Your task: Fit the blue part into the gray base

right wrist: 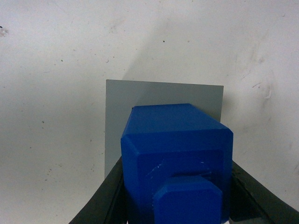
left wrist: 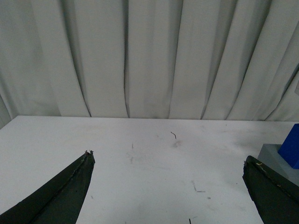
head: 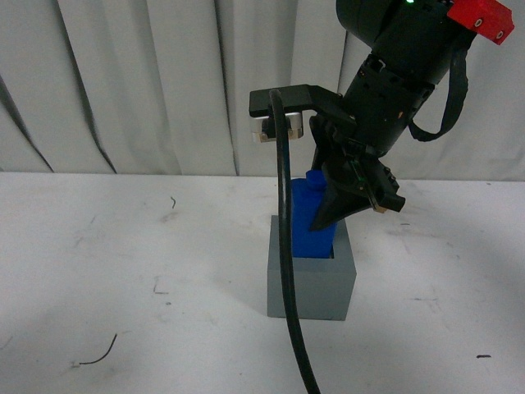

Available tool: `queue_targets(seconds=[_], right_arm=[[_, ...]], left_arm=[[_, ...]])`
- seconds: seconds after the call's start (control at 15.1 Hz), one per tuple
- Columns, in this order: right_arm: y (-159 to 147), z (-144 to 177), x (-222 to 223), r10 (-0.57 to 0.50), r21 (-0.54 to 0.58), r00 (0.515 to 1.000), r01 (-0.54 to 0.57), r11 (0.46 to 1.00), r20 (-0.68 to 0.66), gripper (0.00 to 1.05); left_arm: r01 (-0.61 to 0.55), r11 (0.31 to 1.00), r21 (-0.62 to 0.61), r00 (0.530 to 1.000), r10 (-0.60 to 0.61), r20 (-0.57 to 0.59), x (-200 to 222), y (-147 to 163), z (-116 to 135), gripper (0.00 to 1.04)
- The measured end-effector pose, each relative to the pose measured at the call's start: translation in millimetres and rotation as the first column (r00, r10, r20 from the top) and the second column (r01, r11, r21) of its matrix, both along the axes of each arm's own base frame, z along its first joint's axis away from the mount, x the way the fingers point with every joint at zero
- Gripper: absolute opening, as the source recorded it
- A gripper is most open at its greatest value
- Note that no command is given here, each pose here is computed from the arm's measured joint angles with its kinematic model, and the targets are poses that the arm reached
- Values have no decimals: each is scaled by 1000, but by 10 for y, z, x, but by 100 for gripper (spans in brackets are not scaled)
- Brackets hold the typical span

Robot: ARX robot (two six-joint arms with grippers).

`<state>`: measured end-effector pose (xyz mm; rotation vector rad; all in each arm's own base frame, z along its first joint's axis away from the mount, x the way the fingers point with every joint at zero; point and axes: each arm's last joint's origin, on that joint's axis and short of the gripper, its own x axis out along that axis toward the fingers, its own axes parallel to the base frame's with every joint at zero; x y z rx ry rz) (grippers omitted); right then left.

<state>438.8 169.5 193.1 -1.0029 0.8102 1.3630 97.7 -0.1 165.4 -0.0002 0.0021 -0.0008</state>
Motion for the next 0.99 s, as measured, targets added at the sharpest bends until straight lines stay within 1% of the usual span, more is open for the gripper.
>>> queue_targets(seconds=[0.53, 0.99], right_arm=[[-30, -28, -31, -5, -22, 999, 5, 1000, 35, 47], [-65, -15, -35, -9, -49, 999, 11, 999, 31, 47]], left_arm=[[0, 1000, 0, 1000, 0, 0, 0, 0, 0, 98], [0, 1000, 0, 1000, 0, 0, 0, 0, 0, 98]])
